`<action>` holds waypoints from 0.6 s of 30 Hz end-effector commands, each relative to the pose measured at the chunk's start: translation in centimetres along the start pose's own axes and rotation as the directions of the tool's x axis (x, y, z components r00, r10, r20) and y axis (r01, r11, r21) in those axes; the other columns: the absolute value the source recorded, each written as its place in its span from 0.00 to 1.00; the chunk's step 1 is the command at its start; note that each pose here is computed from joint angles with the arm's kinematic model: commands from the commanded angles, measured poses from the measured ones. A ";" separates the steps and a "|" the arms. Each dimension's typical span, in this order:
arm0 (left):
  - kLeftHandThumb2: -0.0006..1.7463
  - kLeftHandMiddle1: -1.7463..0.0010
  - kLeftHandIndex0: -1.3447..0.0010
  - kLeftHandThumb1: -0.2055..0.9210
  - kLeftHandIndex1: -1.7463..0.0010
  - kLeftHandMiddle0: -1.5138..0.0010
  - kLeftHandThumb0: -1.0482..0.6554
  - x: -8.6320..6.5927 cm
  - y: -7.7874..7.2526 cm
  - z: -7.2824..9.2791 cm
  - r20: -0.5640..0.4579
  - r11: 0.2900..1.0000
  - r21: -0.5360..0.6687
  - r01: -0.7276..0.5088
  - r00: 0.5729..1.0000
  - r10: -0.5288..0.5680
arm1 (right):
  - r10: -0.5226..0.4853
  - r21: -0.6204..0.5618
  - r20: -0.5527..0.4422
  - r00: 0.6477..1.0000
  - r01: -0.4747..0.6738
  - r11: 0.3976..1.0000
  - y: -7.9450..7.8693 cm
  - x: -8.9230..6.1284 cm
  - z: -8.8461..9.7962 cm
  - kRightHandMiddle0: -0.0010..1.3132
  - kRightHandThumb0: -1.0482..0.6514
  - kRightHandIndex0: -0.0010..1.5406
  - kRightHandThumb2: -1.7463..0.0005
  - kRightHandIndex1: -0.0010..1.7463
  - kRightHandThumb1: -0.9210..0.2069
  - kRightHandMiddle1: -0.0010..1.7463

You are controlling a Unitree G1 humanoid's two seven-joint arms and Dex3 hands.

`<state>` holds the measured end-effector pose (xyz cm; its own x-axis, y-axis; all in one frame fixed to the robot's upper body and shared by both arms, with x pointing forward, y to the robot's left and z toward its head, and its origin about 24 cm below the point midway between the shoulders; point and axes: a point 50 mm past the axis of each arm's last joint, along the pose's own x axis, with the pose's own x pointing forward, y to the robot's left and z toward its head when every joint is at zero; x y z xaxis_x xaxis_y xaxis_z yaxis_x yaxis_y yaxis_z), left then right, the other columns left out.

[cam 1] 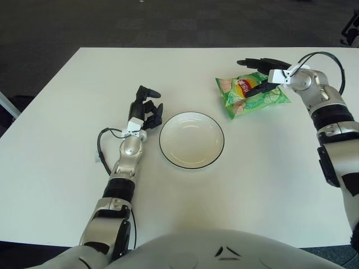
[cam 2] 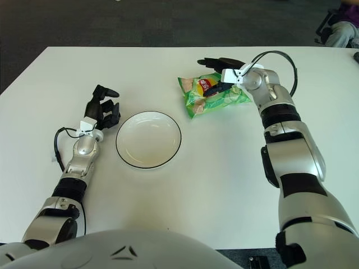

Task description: Put the snack into the plate.

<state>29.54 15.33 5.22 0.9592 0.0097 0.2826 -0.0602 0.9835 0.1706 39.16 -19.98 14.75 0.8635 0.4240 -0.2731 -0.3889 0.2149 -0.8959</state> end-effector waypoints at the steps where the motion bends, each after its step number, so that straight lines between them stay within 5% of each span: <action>1: 0.47 0.00 0.74 0.79 0.00 0.43 0.39 -0.8 -0.1 -0.6 -0.025 1.000 0.007 -0.009 1.000 0.010 | 0.014 0.027 -0.059 0.998 -0.013 1.000 0.7 0.5 -0.6 0.08 0.14 0.00 1.00 0.00 0.03 0.00; 18: 0.48 0.00 0.74 0.79 0.00 0.43 0.39 -1.0 -0.1 -0.4 -0.012 1.000 0.004 -0.016 1.000 0.016 | 0.058 0.090 -0.112 0.992 -0.048 0.995 4.4 -0.4 -2.9 0.11 0.11 0.00 0.99 0.00 0.03 0.01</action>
<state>29.30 15.24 5.31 0.9562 0.0168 0.2923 -0.0687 0.9834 0.1682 38.85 -20.81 11.63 0.8784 0.3545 -0.3206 -0.4223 0.2614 -0.8679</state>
